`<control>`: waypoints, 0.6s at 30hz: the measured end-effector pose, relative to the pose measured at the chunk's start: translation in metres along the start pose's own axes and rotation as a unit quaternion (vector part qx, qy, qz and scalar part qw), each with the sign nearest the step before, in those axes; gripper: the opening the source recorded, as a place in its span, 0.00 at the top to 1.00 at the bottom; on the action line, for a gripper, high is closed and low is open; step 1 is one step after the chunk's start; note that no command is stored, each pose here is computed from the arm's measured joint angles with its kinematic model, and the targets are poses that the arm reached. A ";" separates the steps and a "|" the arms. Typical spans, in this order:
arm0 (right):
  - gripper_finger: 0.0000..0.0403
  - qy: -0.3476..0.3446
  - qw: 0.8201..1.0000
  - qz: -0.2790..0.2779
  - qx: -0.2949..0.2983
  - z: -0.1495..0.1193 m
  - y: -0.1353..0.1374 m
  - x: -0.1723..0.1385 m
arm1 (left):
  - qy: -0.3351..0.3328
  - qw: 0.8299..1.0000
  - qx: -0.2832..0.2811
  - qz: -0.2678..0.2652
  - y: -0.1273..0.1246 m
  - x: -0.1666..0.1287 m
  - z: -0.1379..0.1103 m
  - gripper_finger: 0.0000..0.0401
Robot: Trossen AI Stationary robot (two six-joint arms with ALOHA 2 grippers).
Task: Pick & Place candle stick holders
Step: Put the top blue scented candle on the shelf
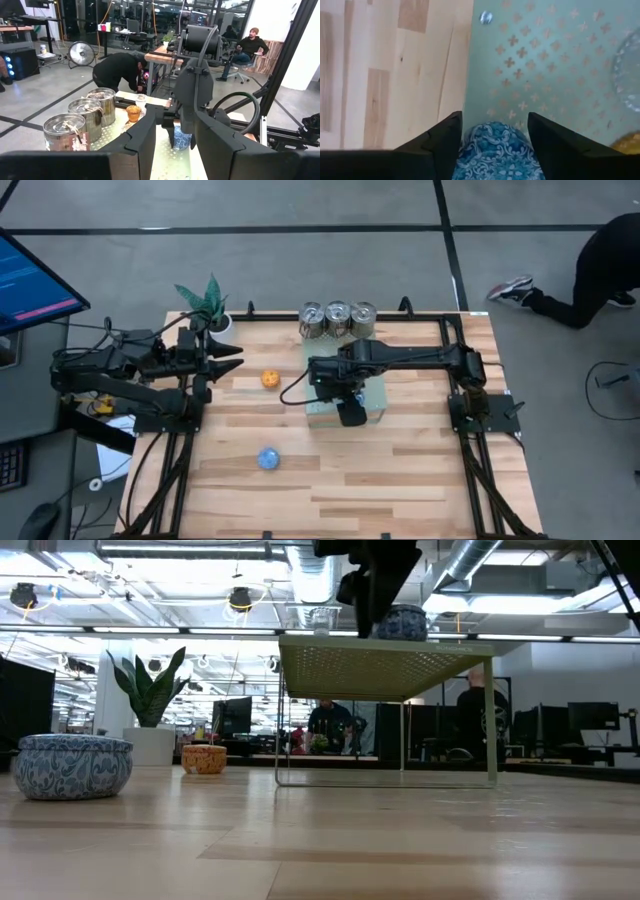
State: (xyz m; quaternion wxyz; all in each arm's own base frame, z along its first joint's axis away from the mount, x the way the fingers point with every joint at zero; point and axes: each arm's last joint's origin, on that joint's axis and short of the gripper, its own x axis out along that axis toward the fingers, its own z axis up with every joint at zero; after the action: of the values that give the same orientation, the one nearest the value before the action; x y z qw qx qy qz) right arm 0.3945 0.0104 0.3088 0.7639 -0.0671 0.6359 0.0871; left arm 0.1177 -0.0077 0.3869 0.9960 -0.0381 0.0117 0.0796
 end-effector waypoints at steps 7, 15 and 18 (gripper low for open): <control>0.56 0.021 1.000 0.004 0.000 -0.004 0.001 0.000 | 0.000 1.000 0.000 0.000 0.000 0.000 0.000 0.67; 0.68 0.046 0.999 0.008 0.004 -0.009 0.000 0.000 | 0.000 1.000 0.000 0.000 0.000 0.000 0.000 0.67; 0.71 0.046 0.999 0.003 0.005 -0.009 -0.001 -0.001 | 0.000 1.000 0.000 0.000 0.000 0.000 0.000 0.67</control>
State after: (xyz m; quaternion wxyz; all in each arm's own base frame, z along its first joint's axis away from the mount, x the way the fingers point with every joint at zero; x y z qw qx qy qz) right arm 0.3857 0.0073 0.3076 0.7336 -0.0657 0.6712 0.0831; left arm 0.1177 -0.0077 0.3869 0.9960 -0.0381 0.0117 0.0796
